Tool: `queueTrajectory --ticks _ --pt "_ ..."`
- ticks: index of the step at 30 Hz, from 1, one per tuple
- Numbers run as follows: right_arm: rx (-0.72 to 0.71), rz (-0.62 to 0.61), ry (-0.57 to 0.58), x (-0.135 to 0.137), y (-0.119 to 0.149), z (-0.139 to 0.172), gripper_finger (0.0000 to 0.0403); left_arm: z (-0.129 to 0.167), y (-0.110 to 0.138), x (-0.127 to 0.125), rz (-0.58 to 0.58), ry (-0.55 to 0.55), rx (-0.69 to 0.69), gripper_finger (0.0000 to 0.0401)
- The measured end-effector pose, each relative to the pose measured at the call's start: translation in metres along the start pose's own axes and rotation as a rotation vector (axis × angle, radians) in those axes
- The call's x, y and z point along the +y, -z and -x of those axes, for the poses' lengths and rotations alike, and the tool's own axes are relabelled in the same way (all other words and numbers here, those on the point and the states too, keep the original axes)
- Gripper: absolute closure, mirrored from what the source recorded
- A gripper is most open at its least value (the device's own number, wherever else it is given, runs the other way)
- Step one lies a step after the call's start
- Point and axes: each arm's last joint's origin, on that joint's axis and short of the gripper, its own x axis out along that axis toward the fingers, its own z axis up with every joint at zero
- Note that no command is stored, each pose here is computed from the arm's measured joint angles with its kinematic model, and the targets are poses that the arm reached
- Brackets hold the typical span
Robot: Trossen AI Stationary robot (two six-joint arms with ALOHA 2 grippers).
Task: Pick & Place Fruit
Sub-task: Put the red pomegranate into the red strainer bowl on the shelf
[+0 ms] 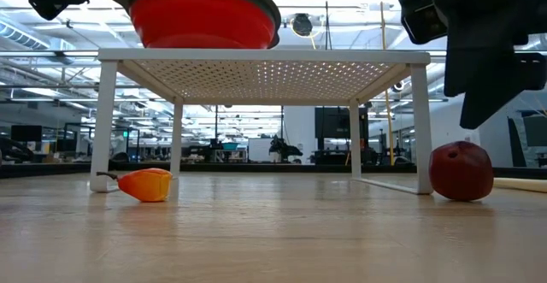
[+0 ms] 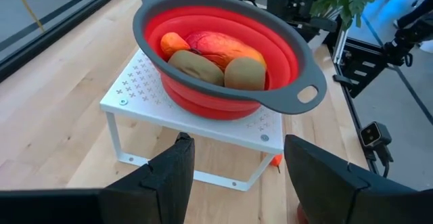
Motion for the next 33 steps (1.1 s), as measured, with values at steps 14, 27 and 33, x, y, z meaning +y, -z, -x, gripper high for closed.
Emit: queueTrajectory --ticks 14,27,33 --pt "0.001 -0.021 0.015 -0.0013 0.0006 0.0001 0.0047 0.0 0.0 0.0 -0.004 -0.001 0.0 0.0171" --pt "0.005 -0.009 0.013 -0.0008 0.0027 0.0004 0.0046 -0.0001 0.0 0.0 -0.005 -0.001 0.0 0.0171" --pt "0.01 -0.023 0.04 -0.0097 0.0057 -0.0053 0.0046 0.0 -0.0001 0.0 -0.001 -0.001 0.0 0.0171"
